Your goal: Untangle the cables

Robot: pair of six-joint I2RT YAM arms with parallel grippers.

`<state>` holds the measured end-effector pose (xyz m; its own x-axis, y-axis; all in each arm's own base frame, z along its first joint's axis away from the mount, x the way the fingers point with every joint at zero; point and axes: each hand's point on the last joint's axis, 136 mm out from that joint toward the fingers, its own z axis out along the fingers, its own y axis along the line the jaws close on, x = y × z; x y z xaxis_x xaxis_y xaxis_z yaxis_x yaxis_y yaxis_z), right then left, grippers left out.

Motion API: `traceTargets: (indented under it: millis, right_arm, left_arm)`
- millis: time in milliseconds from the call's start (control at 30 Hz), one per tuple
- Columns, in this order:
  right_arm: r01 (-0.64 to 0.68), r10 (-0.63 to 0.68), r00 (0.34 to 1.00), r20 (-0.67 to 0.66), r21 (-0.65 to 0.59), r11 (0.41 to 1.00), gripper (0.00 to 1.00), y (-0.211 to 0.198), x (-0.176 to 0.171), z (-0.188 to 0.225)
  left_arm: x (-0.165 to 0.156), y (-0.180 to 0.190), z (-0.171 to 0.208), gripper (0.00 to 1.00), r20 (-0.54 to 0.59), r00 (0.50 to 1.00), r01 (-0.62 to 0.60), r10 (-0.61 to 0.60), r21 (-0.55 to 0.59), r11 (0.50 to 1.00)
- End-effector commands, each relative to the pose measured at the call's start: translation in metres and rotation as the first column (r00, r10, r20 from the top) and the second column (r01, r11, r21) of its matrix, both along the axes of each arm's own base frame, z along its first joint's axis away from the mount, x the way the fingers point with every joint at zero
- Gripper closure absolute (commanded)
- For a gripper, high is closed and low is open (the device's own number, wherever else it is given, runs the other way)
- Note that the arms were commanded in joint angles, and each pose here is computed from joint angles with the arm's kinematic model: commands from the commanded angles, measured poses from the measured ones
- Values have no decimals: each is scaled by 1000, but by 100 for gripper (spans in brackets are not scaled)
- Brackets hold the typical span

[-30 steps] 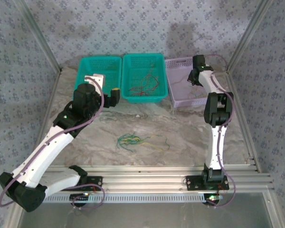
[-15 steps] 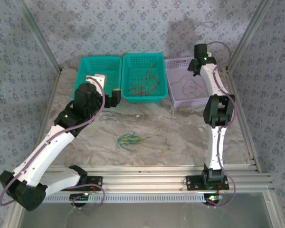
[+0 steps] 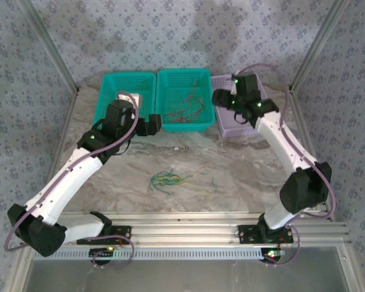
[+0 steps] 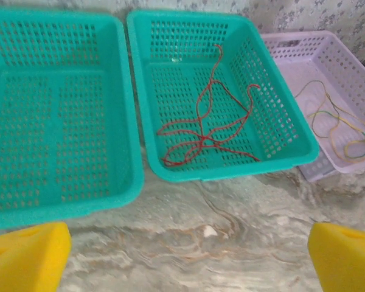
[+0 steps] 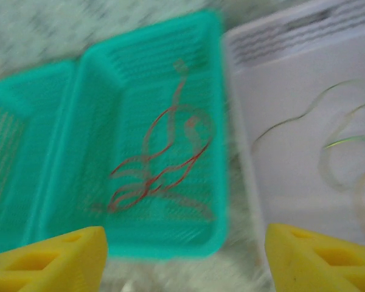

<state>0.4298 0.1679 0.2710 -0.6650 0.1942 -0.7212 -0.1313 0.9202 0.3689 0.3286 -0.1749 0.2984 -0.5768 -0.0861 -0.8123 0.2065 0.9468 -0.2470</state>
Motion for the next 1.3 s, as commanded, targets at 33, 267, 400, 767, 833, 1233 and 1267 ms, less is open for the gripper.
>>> traceTargets:
  millis: [33, 267, 400, 767, 833, 1233, 1267]
  right_arm:
    - [-206, 215, 967, -139, 78, 976, 30, 38, -56, -49]
    - [-337, 339, 889, -308, 61, 940, 30, 42, -144, -109]
    - [-407, 407, 842, -355, 77, 910, 30, 47, -188, -132]
    - [-465, 393, 778, -491, -27, 885, 30, 33, -243, -188]
    - [-452, 369, 793, -485, -61, 890, 30, 28, -240, -189]
    - [-430, 337, 826, -451, -120, 895, 33, 30, -221, -198]
    - [-434, 342, 823, -453, -113, 894, 34, 33, -221, -199]
  left_arm:
    - [-28, 2, -47, 0, -222, 975, -41, 22, -77, 996]
    - [-80, 17, -114, 3, -449, 893, -57, 28, -50, 997]
    - [-105, 19, -134, 3, -519, 855, -65, 9, -89, 994]
    - [-133, 20, -182, 2, -634, 773, -86, 0, -104, 991]
    - [-132, 22, -188, 2, -638, 770, -85, 10, -87, 993]
    - [-105, 9, -217, 5, -630, 776, -75, 22, -58, 996]
    - [-104, 7, -218, 7, -628, 778, -72, 20, -59, 996]
